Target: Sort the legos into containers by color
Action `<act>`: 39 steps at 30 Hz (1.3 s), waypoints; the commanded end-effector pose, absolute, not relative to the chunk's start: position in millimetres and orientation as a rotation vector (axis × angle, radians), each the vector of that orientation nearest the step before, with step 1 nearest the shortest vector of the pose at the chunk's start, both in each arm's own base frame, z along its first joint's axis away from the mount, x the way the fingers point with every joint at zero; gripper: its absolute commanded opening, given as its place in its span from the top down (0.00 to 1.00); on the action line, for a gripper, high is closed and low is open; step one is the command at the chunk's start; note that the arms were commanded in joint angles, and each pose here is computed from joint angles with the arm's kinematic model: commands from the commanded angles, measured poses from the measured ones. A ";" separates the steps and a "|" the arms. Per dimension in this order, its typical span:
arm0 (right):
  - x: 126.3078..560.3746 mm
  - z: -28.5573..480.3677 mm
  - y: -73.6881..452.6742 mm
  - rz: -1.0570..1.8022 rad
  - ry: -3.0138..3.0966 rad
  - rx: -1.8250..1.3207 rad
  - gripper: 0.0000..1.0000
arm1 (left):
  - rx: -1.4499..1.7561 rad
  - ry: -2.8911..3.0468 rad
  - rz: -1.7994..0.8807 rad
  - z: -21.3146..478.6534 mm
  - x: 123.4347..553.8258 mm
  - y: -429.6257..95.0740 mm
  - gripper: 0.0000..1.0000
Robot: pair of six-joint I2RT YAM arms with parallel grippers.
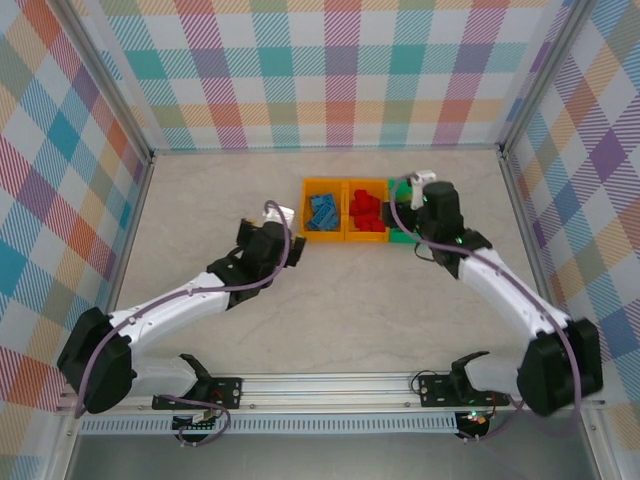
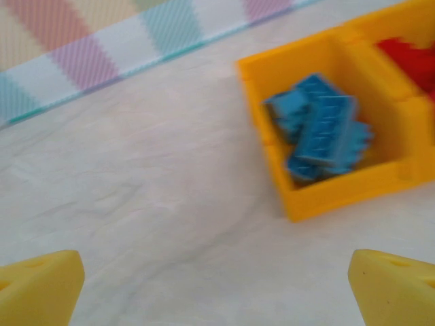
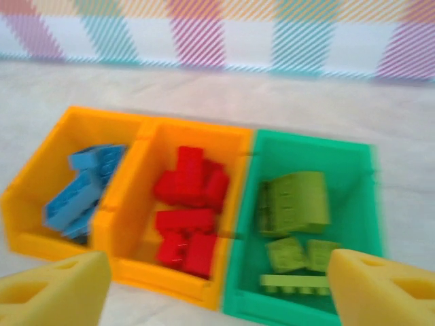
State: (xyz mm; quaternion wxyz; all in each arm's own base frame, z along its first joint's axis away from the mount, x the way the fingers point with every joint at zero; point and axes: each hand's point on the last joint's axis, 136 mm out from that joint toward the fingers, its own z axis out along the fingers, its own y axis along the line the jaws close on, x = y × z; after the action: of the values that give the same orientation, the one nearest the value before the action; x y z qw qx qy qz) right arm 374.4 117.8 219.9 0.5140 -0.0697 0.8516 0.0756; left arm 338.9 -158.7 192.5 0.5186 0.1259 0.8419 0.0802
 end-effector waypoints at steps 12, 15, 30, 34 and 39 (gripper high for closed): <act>368.8 112.1 -3.4 -0.170 1.979 0.071 0.00 | -0.131 1.923 0.421 168.7 356.1 -18.3 0.00; 378.3 118.6 1.3 -0.068 1.930 0.076 0.00 | -0.170 1.908 0.359 157.6 355.9 -7.6 0.00; 393.9 92.5 -2.2 0.006 1.929 0.115 0.00 | -0.160 1.955 0.106 82.1 394.1 -1.4 0.00; 393.7 92.1 -1.7 0.007 1.932 0.112 0.00 | -0.155 1.966 0.068 80.7 395.9 -1.2 0.00; 393.7 92.0 -1.7 0.007 1.932 0.111 0.01 | -0.151 1.969 0.068 80.3 395.5 -1.5 0.00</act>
State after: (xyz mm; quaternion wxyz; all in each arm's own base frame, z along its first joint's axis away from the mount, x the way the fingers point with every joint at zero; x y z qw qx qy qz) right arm 386.7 -3.0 74.8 0.5422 0.0426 0.8391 -0.0067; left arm 385.2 -0.3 61.7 0.5223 -0.0582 0.8495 0.0461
